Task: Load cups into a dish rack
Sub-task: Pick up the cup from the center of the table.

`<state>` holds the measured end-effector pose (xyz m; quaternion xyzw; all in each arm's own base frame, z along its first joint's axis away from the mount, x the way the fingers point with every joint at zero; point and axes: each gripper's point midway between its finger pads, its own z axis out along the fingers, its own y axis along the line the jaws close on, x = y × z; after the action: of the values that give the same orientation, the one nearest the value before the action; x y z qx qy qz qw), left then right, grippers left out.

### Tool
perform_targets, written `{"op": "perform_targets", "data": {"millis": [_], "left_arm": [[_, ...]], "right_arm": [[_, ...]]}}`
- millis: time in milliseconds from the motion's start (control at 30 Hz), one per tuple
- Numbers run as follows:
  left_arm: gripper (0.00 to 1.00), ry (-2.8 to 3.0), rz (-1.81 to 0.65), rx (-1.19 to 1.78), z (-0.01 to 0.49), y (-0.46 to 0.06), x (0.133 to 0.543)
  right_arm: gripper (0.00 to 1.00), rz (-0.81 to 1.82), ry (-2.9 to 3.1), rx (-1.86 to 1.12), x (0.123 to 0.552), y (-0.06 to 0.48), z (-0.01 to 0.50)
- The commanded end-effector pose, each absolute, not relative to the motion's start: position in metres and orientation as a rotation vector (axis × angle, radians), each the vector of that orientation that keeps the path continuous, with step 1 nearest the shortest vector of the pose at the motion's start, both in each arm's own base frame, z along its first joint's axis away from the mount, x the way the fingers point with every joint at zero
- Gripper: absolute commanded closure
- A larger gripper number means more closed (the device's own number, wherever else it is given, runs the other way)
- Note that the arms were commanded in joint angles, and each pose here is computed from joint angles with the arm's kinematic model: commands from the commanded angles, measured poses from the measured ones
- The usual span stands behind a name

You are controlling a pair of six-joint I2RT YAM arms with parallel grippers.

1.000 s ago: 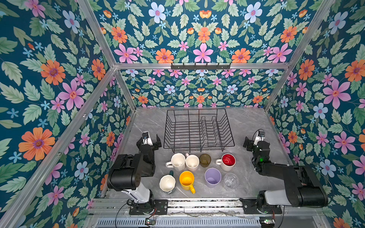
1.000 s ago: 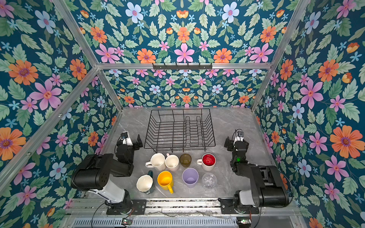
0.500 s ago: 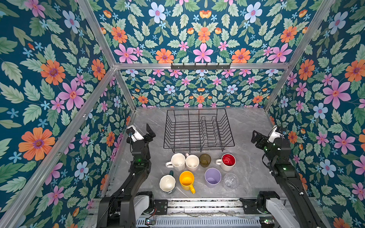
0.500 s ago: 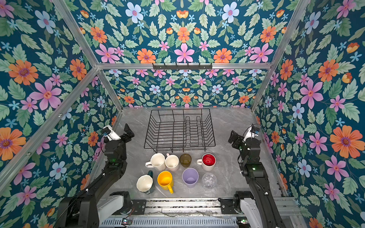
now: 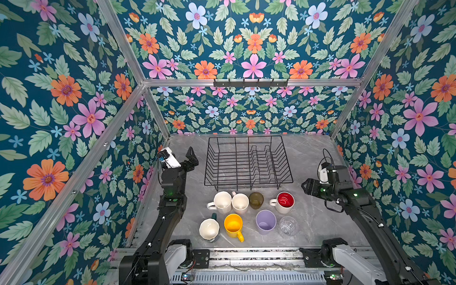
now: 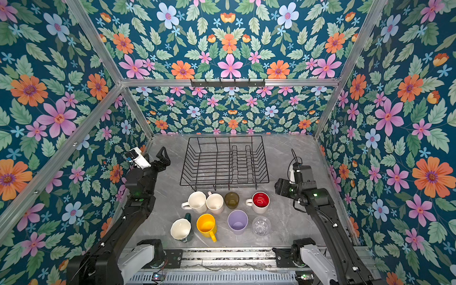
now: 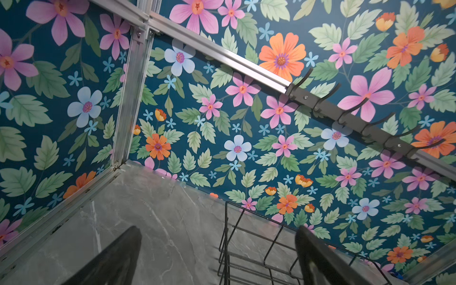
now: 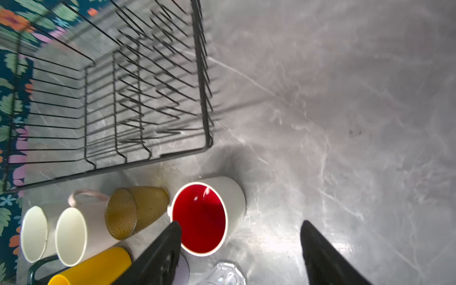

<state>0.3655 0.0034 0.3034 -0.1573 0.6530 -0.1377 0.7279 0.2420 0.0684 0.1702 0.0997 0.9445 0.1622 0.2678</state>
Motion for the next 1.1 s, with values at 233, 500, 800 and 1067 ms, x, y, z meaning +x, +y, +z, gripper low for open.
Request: {"op": "perform_targets", "data": {"millis": [233,500,800,1067], "left_arm": [[0.01,1.439,-0.319,-0.316,0.315,-0.001,0.357],[0.01,1.442,-0.330,-0.317,0.315,-0.002,0.355],[0.00,1.444,-0.323,-0.320,0.312,-0.001,0.354],[0.00,1.448,-0.331,-0.314,0.312,-0.003,0.354]], "right_arm": [[0.29,0.508,2.707,0.217,0.219,0.104,0.135],[0.34,0.469,2.713,0.235,0.239,0.106,0.118],[0.43,0.337,2.774,0.152,0.246,0.113,0.096],[0.53,0.251,2.824,0.149,0.249,0.117,0.076]]}}
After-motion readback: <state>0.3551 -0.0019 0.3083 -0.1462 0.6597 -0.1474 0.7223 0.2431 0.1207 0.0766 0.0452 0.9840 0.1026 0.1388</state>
